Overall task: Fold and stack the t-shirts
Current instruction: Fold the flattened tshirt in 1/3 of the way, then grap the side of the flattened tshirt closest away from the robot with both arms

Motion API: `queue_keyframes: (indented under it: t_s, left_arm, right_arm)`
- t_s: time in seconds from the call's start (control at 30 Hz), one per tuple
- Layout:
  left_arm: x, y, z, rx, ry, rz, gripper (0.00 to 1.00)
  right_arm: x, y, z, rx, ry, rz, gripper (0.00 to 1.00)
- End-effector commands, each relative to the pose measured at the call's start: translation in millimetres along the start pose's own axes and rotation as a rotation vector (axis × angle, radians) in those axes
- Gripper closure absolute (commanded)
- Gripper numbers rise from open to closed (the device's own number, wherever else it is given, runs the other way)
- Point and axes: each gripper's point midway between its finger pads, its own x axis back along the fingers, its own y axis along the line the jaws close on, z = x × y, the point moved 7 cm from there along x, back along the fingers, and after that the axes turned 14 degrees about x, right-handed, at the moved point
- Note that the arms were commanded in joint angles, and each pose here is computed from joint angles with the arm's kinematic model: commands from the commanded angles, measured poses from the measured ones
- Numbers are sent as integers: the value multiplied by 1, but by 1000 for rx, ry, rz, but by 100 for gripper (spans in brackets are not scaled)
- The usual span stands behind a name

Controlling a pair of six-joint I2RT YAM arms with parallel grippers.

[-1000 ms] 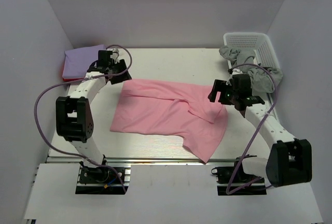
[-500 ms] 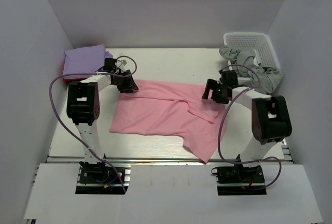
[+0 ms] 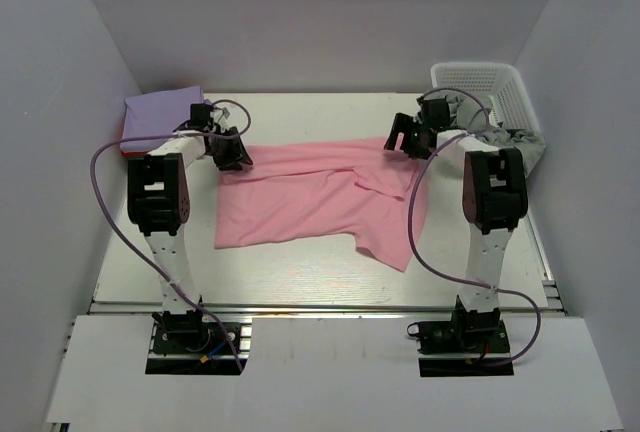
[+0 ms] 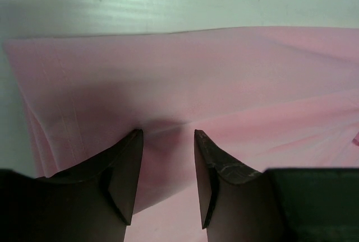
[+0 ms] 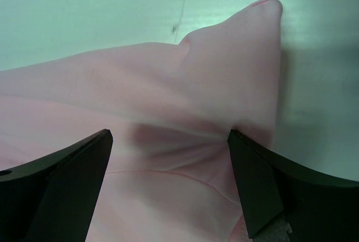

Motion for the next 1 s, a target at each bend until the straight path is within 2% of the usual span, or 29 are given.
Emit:
queue_keyframes:
  t_s: [0.0, 0.07, 0.2, 0.37, 0.4, 0.47, 0.5, 0.57, 0.6, 0.63, 0.67, 0.7, 0.73, 0.77, 0.8, 0.83, 0.9, 0.97]
  left_arm:
    - [-6, -1, -15, -49, -30, -45, 48]
    - [-9, -5, -17, -66, -23, -8, 46]
    - [15, -26, -35, -108, -101, 37, 35]
    - [61, -51, -45, -154, -193, 78, 0]
    - [78, -63, -43, -175, -223, 102, 0]
    - [89, -58, -31, -173, -228, 93, 0]
    - [96, -57, -24, -158, -233, 85, 0]
    - [115, -49, -2, -126, -252, 67, 0]
    - [121, -45, 6, -105, -261, 54, 0]
    - [127, -40, 14, -79, -267, 34, 0]
    - [127, -15, 34, 0, -254, -104, 0]
    - [143, -14, 43, 115, -301, -137, 0]
    - [139, 7, 67, 157, -274, -205, 0]
    - [141, 16, 77, 180, -289, -239, 0]
    - [154, 19, 85, 198, -319, -221, 0]
    - [151, 34, 103, 227, -294, -248, 0]
    - [159, 50, 120, 291, -325, -328, 0]
    - [160, 63, 141, 356, -342, -320, 0]
  right_arm:
    - [-15, -14, 5, 26, 63, 19, 10]
    - [-12, -8, -14, 70, 21, -13, 10]
    - [9, 10, -46, 182, -68, -86, 10]
    - [43, 30, -59, 308, -124, -117, 10]
    - [59, 42, -54, 326, -130, -125, 10]
    - [79, 48, -57, 323, -182, -104, 10]
    - [74, 52, -21, 317, -106, -119, 10]
    - [102, 63, -22, 305, -182, -114, 10]
    - [100, 66, 3, 300, -137, -112, 10]
    - [120, 67, 11, 287, -167, -108, 10]
    - [119, 65, 32, 273, -130, -96, 10]
    - [123, 70, 39, 242, -135, -105, 10]
    - [139, 70, 51, 226, -148, -109, 10]
    - [139, 68, 71, 211, -121, -112, 10]
    - [142, 70, 77, 184, -124, -118, 10]
    - [149, 69, 89, 178, -124, -121, 10]
    - [166, 71, 101, 168, -142, -141, 10]
    - [176, 72, 118, 150, -121, -169, 10]
